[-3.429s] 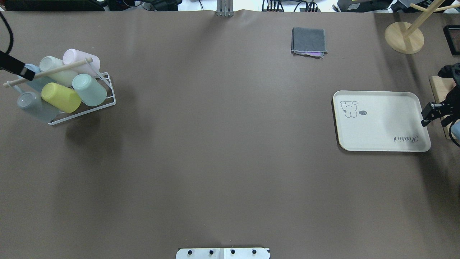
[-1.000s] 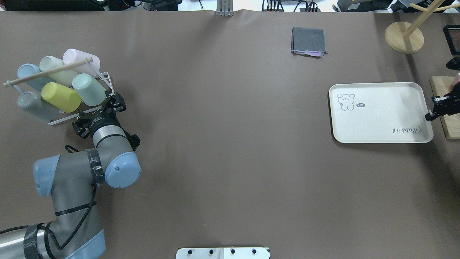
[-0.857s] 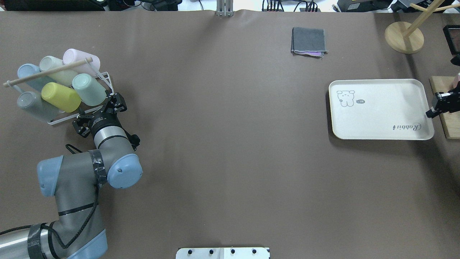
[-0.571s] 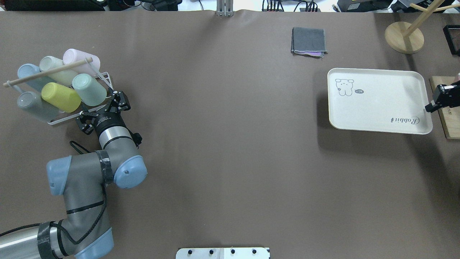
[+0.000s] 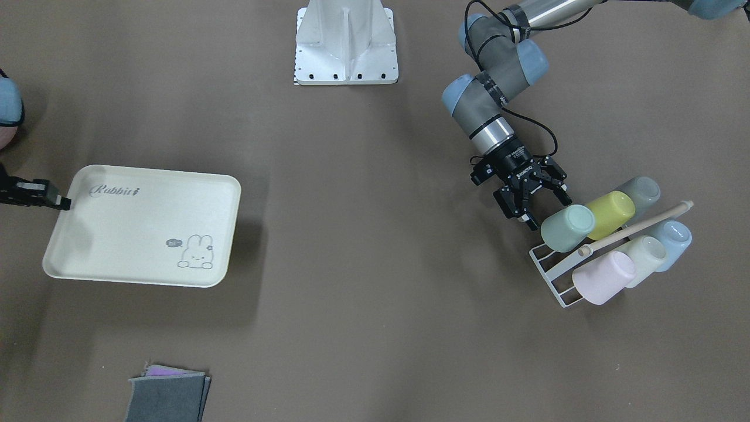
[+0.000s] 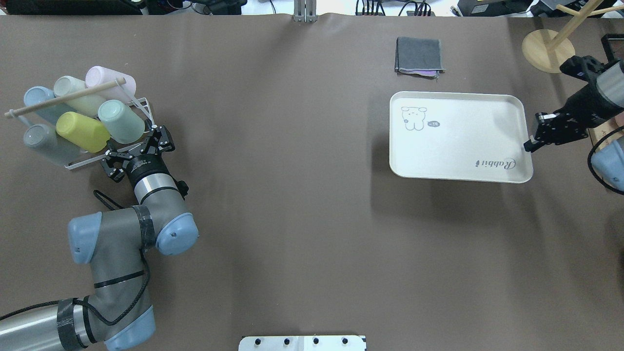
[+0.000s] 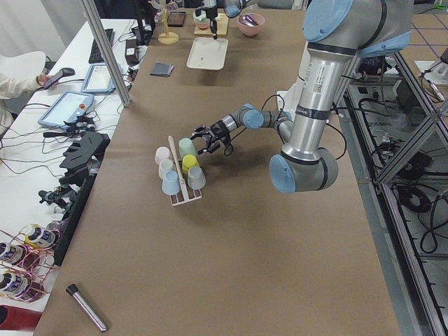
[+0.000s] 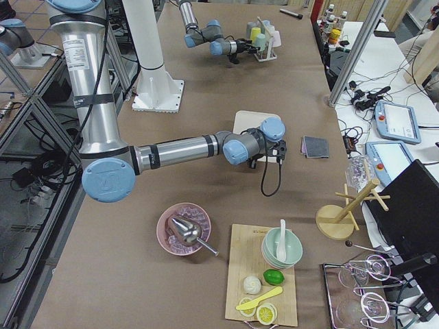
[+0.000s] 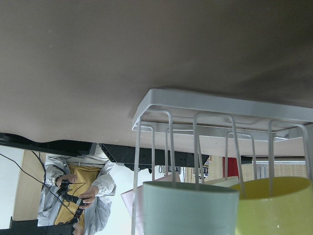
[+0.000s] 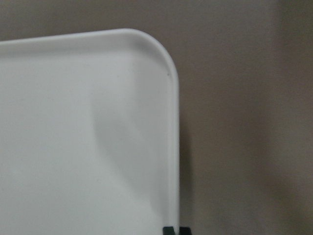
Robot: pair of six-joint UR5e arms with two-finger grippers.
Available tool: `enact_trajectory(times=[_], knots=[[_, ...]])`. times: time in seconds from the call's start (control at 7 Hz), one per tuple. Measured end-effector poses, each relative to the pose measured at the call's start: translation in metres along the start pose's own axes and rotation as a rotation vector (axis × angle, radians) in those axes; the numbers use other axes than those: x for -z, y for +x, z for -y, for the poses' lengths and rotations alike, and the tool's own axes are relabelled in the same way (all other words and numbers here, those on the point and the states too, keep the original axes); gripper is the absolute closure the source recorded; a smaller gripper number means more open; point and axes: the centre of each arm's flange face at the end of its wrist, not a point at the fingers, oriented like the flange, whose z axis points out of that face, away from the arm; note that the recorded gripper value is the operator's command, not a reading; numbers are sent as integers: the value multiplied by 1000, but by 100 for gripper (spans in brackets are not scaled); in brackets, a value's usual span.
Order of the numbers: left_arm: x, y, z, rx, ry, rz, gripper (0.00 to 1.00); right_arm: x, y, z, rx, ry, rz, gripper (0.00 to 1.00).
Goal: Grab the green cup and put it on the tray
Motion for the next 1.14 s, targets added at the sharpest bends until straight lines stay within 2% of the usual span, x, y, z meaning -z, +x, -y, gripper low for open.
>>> enact_trajectory(times=[0.43,0.71,1.14], knots=[[-8,5,6,-4,-10,-11,1,-54,-125,-9,42,-29,-10,100],[-16,6,6,-12,-38,-10,1,-79,-186,-32,79,-36,-7,100],[-31,7,1,-19,-71,-18,1,-128,-264,-71,136,-7,-33,100]])
